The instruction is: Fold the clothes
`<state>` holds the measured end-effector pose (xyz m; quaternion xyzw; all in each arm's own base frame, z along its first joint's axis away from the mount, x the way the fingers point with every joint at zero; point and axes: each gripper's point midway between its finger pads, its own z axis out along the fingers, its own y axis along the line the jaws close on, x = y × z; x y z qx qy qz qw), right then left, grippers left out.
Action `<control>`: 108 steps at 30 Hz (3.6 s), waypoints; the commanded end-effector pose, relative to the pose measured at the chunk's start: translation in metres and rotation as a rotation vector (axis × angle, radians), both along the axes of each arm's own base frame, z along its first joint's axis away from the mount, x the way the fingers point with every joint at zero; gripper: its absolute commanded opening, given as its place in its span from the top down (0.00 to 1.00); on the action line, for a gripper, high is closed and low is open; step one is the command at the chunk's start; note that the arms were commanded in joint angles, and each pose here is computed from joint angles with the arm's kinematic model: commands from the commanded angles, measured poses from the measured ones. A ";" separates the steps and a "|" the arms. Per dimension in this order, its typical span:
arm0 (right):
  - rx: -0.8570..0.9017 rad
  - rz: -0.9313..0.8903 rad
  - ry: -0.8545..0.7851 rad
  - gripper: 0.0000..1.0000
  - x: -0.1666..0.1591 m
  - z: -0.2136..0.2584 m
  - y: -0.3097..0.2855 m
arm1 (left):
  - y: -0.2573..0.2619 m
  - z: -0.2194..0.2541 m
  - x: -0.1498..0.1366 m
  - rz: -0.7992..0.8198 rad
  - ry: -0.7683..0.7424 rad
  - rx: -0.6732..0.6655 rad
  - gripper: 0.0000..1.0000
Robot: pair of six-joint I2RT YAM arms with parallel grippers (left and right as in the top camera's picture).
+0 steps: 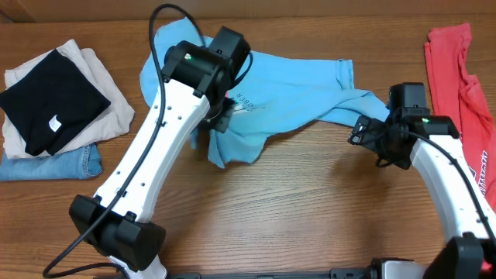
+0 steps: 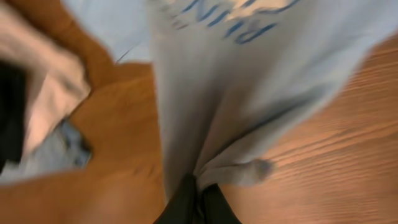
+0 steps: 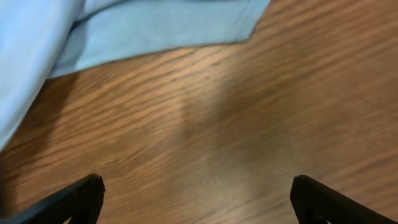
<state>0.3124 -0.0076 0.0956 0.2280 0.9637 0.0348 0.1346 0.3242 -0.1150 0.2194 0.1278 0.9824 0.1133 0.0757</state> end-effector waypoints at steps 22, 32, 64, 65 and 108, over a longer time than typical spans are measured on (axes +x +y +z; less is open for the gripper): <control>-0.058 -0.048 -0.076 0.00 0.025 -0.005 -0.013 | 0.119 0.017 0.015 0.586 -0.182 0.202 0.96; -0.113 -0.068 0.079 0.00 -0.026 -0.055 -0.022 | 0.116 0.015 0.021 0.589 -0.198 0.179 0.96; 0.092 0.055 0.078 0.88 -0.042 -0.069 0.018 | 0.112 0.014 0.023 0.586 -0.196 0.158 0.96; 0.108 0.058 0.099 0.88 -0.045 -0.060 0.021 | 0.112 0.014 0.024 0.586 -0.199 0.156 0.96; 0.122 0.061 0.056 0.53 0.008 -0.069 0.014 | 0.106 0.012 0.026 0.574 -0.192 0.124 0.96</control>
